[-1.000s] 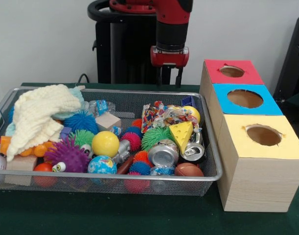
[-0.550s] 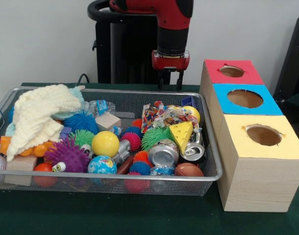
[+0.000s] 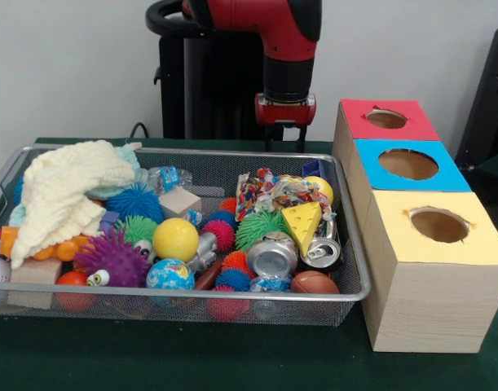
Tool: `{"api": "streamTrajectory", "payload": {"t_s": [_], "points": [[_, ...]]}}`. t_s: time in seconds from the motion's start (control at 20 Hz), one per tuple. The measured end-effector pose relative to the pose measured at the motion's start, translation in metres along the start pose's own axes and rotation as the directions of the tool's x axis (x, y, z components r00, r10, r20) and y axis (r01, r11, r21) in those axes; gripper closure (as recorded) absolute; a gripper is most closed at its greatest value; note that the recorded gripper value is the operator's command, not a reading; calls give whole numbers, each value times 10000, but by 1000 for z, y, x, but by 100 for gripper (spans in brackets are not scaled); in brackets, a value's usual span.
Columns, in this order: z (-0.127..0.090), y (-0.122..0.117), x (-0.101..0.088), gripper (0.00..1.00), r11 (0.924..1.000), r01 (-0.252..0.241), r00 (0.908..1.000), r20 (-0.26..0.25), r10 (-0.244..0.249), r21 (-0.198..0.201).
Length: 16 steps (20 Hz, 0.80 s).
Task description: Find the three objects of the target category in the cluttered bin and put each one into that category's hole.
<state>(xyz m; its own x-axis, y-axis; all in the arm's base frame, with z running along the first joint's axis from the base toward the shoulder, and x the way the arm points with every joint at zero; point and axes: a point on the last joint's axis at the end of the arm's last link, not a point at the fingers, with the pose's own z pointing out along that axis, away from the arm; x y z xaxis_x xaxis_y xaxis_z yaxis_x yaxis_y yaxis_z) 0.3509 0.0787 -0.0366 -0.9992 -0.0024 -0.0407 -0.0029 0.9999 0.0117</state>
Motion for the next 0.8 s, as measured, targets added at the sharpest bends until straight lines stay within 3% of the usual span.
{"api": "streamTrajectory", "payload": {"t_s": [0.8], "points": [[22,4,12,0,9999,-137,9970,759,141,-63]]}}
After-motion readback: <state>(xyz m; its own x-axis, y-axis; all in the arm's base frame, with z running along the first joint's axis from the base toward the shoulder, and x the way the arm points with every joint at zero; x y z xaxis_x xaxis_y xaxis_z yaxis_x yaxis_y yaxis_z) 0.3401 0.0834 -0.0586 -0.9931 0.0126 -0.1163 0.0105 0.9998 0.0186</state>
